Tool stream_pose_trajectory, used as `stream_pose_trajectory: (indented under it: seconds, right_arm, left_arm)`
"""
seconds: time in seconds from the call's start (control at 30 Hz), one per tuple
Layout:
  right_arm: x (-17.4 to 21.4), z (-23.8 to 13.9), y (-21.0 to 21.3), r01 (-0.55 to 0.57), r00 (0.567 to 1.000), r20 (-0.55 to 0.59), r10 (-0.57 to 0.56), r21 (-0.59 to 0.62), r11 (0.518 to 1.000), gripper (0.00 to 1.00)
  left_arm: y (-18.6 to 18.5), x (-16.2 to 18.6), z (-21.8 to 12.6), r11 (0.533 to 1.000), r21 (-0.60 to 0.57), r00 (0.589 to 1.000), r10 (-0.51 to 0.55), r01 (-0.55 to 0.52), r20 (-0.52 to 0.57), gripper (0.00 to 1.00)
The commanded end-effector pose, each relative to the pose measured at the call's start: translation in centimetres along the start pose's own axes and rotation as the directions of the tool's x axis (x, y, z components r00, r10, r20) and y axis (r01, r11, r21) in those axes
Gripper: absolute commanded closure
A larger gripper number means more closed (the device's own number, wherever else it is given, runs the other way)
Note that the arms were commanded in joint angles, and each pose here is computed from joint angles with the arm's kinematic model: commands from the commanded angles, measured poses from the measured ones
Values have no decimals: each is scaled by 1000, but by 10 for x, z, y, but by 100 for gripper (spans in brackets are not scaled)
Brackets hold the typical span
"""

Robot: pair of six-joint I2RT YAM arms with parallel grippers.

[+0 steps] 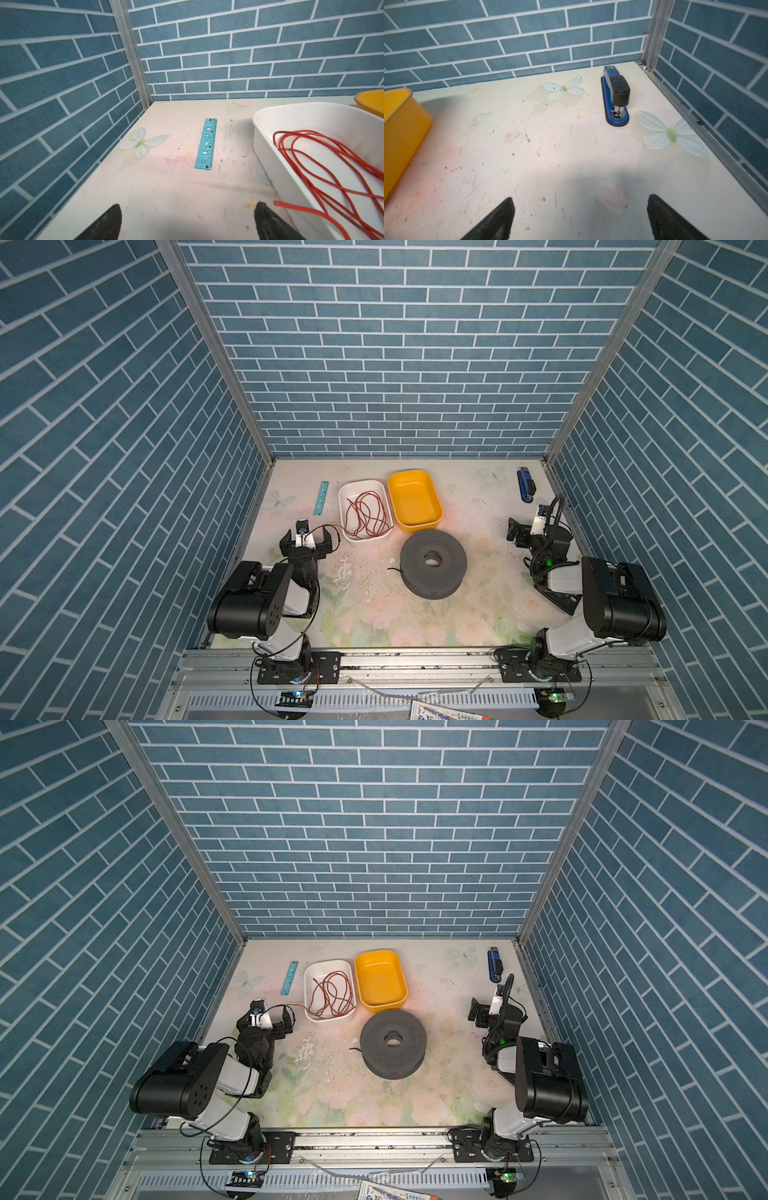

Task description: Wrap the cables

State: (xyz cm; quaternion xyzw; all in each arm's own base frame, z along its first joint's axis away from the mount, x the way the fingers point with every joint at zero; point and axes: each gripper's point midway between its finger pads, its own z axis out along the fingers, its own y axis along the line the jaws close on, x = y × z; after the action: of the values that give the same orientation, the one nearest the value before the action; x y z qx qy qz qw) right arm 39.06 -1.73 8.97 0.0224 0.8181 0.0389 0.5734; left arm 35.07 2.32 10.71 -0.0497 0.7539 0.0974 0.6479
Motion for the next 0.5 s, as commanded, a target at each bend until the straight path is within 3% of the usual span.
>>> stream_pose_trajectory:
  seconds: [0.0,0.07,0.47]
  right_arm:
    - [0,3,5,37,999,-18,-37,-30,999,1]
    - [0,3,5,37,999,-18,-37,-30,999,1]
    - [1,6,6,57,998,-34,-57,-8,998,1]
  left_arm:
    - [-1,-3,0,1000,13,1000,8,-8,18,0]
    - [-7,-3,1,999,45,1000,18,-19,21,0]
    - [5,-3,1,1000,-25,1000,-6,7,17,0]
